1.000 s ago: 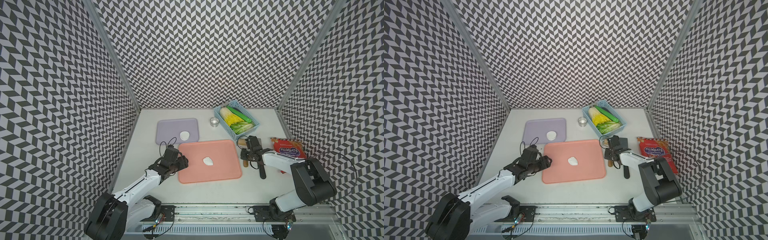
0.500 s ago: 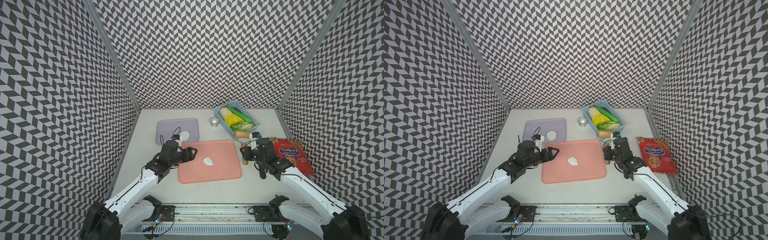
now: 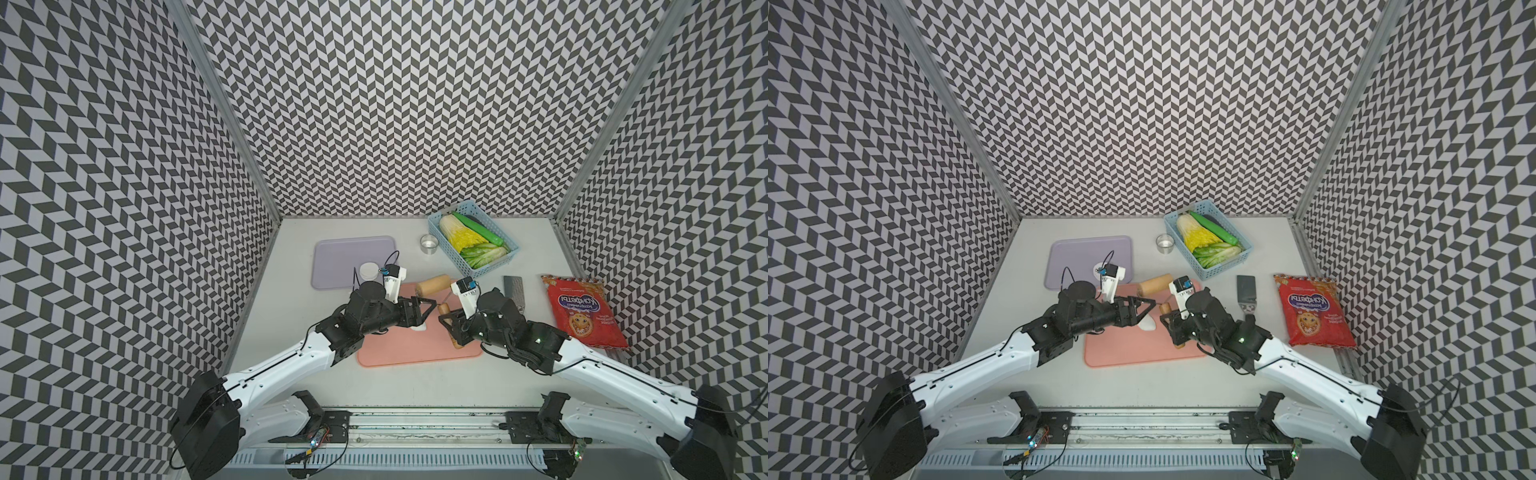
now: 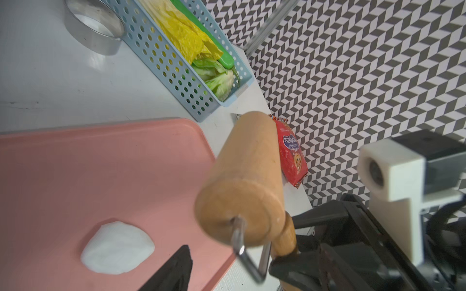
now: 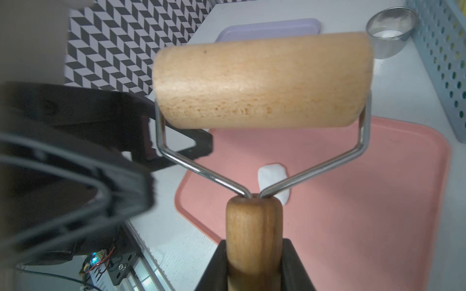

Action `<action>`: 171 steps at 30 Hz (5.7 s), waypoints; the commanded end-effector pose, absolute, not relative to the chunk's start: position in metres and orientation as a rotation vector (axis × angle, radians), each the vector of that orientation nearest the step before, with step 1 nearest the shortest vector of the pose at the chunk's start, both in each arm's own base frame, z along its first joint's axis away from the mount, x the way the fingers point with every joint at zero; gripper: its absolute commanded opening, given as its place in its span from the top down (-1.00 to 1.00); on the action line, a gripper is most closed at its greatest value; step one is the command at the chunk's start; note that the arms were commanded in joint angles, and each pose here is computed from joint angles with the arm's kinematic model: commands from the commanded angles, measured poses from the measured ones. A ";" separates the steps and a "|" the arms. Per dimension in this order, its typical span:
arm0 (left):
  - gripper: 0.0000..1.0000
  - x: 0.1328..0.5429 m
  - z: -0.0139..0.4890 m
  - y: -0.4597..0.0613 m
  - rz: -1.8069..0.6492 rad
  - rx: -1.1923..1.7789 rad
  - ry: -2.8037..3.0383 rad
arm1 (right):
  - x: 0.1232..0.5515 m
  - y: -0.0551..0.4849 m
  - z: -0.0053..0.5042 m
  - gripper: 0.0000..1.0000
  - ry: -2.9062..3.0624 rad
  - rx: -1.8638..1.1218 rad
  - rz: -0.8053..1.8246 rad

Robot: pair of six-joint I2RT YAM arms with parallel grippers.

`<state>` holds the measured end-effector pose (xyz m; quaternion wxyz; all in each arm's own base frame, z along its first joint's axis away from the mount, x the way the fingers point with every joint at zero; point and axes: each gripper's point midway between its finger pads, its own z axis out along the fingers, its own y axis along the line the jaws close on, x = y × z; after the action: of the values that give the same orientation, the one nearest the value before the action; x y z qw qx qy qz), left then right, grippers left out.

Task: Roll out the dumpling wrappers from the dough
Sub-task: Pick up the rolling pin from the center of the board.

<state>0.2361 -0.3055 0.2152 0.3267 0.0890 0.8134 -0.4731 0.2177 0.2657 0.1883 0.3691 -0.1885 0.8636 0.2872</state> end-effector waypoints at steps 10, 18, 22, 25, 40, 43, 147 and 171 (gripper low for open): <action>0.22 0.245 0.237 -0.312 -1.244 0.174 2.044 | 0.215 0.305 0.237 1.00 2.041 -0.466 0.787; 1.00 0.242 0.235 -0.309 -1.281 0.149 2.035 | 0.214 0.303 0.238 1.00 2.035 -0.455 0.788; 1.00 0.241 0.239 -0.308 -1.296 0.143 2.022 | 0.212 0.300 0.239 1.00 2.025 -0.450 0.800; 0.51 0.242 0.243 -0.304 -1.299 0.118 2.016 | 0.212 0.296 0.239 1.00 2.027 -0.432 0.796; 0.28 0.238 0.246 -0.289 -1.316 0.072 1.970 | 0.210 0.295 0.244 1.00 2.007 -0.410 0.832; 0.33 0.237 0.243 -0.293 -1.335 0.080 1.981 | 0.209 0.298 0.246 1.00 2.001 -0.421 0.843; 1.00 0.228 0.350 -0.210 -1.534 -0.279 1.310 | 0.206 0.324 0.365 0.48 1.588 -0.045 1.825; -0.53 0.229 0.321 -0.220 -1.341 -0.167 1.561 | 0.246 0.269 0.323 1.00 1.731 0.059 1.438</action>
<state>0.2312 -0.2192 0.3190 0.5091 -0.0899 0.6283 -0.5814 0.2401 0.2863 0.3096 0.3875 0.0254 0.7044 0.5941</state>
